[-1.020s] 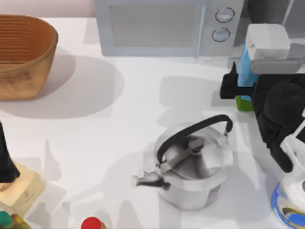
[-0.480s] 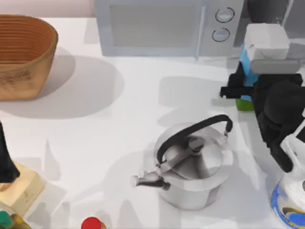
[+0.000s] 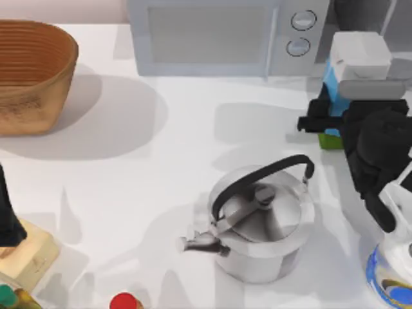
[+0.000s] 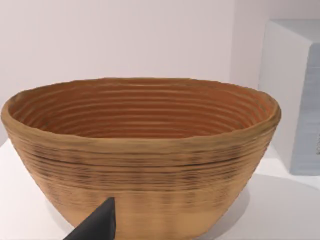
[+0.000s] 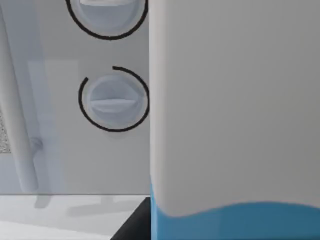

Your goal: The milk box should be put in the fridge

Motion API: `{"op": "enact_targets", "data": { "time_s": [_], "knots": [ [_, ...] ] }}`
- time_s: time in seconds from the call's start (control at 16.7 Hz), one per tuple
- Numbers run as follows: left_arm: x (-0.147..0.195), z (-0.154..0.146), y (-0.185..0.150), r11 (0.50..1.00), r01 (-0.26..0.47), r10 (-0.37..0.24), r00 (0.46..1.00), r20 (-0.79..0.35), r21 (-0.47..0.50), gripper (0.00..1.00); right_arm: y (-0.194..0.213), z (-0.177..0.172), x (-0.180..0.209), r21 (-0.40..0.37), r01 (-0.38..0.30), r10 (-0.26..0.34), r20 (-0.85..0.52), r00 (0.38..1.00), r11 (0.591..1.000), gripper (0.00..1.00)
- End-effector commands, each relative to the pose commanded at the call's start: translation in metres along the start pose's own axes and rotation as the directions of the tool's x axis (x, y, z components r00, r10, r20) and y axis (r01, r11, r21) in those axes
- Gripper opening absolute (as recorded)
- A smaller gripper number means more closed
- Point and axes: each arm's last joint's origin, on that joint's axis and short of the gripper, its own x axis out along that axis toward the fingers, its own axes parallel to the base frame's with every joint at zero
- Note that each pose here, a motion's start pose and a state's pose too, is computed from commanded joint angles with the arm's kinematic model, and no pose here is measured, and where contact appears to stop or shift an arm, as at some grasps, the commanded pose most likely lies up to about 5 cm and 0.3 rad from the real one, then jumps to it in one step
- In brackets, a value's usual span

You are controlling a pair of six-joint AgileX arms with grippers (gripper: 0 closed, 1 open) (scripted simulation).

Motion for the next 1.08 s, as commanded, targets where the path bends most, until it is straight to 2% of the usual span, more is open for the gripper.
{"op": "enact_targets", "data": {
  "time_s": [0.54,0.72,1.08],
  "knots": [
    [0.000,0.000,0.000,1.000,0.000,0.000,1.000,0.000,0.000,1.00,0.002,0.009,0.001,0.003,-0.002,0.002,0.004,1.000,1.000,0.00],
    [0.000,0.000,0.000,1.000,0.000,0.000,1.000,0.000,0.000,1.00,0.003,0.035,0.004,0.005,0.000,0.000,0.005,1.000,1.000,0.00],
    [0.000,0.000,0.000,1.000,0.000,0.000,1.000,0.000,0.000,1.00,0.003,0.108,-0.002,0.005,0.002,-0.002,0.004,1.000,1.000,0.00]
  ]
}}
